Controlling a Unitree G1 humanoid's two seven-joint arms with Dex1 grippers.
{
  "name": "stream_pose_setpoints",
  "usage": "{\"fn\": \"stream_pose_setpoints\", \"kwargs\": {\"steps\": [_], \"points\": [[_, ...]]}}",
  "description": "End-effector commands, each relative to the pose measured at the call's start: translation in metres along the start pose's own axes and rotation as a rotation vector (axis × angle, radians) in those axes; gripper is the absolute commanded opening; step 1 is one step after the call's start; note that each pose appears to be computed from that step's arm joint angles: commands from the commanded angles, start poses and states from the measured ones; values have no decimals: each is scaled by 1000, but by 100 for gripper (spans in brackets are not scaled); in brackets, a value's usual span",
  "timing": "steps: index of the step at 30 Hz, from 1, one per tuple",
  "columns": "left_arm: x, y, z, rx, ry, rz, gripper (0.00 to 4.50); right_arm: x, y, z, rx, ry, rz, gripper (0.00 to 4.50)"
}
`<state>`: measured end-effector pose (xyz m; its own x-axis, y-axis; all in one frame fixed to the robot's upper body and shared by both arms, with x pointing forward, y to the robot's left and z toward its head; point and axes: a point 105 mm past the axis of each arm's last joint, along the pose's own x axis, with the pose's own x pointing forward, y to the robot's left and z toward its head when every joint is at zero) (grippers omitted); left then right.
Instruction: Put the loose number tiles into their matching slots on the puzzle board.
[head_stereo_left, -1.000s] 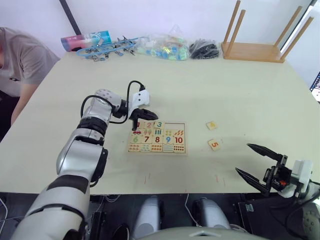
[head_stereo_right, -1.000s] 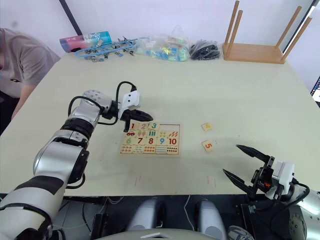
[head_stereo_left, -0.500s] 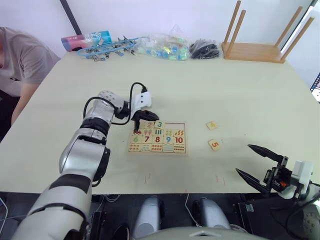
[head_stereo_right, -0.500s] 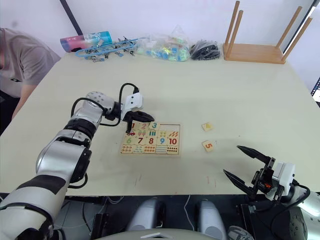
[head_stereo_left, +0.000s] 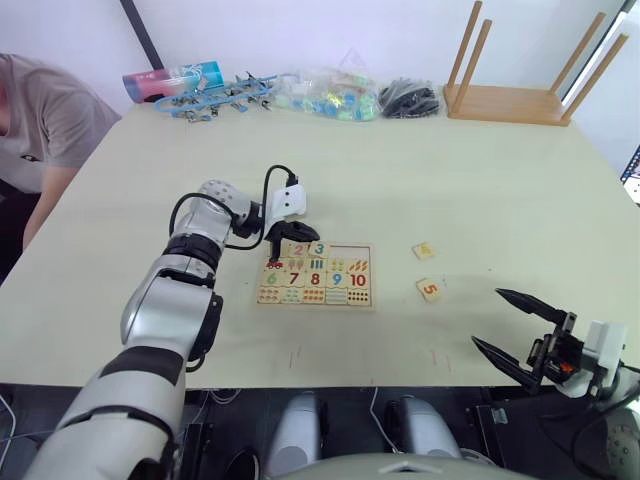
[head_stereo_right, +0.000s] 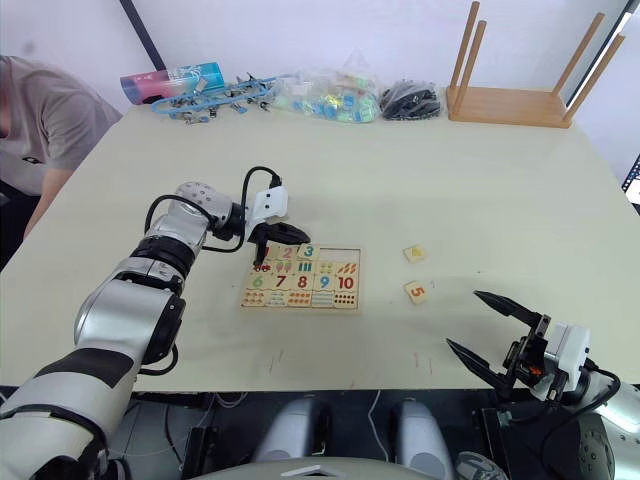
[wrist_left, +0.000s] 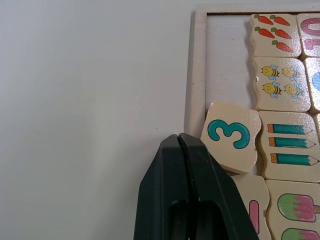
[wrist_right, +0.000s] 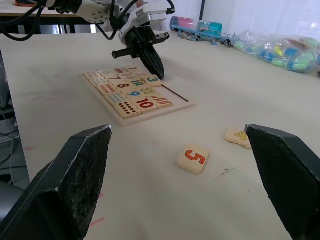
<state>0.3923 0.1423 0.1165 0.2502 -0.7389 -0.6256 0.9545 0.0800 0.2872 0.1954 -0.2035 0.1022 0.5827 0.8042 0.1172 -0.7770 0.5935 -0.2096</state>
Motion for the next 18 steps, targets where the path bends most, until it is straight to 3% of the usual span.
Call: {"fn": "stream_pose_setpoints", "kwargs": {"steps": [1,18], "points": [[-4,5,7,28,-9,13,3,2,0,10,-45,-25,7,450],[-3,-1,3,31,2,-28,3,2,0,10,-48,-23,9,450]]}}
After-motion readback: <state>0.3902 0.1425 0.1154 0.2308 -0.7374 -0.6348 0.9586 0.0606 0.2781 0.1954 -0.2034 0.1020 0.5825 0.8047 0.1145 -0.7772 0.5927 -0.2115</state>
